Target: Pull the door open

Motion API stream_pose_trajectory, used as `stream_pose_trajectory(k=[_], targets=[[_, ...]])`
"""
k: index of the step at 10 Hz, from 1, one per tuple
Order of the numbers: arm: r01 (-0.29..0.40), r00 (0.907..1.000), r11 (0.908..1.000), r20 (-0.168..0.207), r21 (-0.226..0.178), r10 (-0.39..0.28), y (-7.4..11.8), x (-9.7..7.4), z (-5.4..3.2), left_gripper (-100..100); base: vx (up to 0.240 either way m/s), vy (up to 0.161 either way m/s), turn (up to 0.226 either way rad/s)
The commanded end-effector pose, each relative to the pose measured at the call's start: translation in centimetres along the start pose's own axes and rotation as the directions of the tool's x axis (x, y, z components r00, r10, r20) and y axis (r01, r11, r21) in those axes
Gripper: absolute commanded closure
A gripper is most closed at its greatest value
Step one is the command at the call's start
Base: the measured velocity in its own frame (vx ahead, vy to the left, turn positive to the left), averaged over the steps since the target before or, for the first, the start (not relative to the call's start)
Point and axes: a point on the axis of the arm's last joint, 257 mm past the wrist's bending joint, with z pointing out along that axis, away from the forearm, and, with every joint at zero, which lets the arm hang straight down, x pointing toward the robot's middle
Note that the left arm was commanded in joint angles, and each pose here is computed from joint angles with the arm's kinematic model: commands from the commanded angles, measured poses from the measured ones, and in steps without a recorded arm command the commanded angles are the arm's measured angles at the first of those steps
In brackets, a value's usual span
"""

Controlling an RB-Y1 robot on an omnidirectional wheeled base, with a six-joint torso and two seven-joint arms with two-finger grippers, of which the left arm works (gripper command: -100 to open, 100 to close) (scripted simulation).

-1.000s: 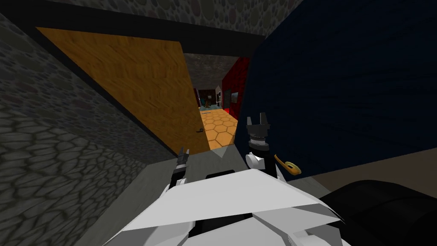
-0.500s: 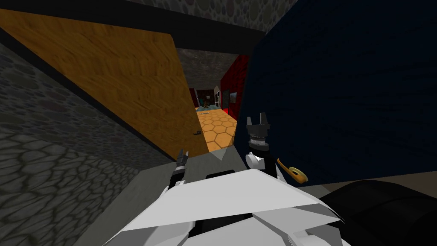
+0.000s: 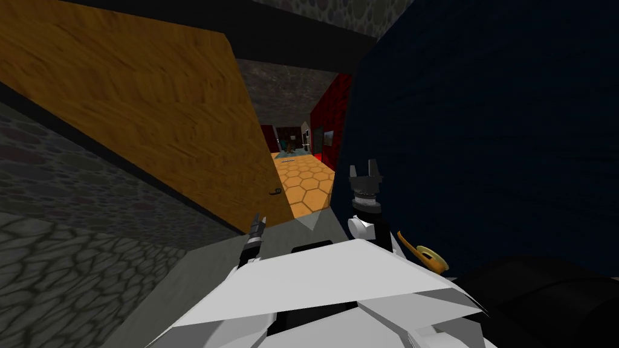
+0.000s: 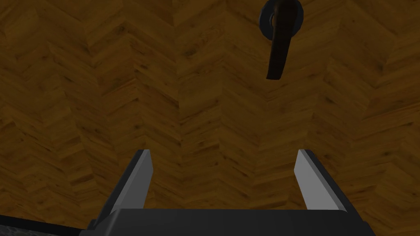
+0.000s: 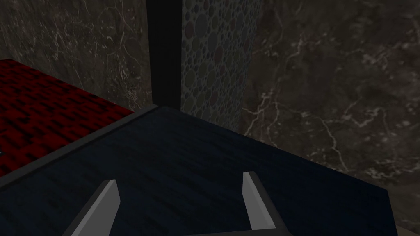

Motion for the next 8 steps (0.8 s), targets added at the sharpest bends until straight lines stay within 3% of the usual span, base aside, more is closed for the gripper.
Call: stream_pose_trajectory(k=[1, 8], targets=[[-0.004, 1.0, 0.9998, 0.005, -0.017, 0.005, 0.8, -0.5, -0.17, -100, 0.117, -0.008, -0.039], [-0.019, 0.9994, 0.9966, 0.026, -0.08, 0.021, 3.4, -2.4, -1.15, -100, 0.099, -0.01, -0.038]])
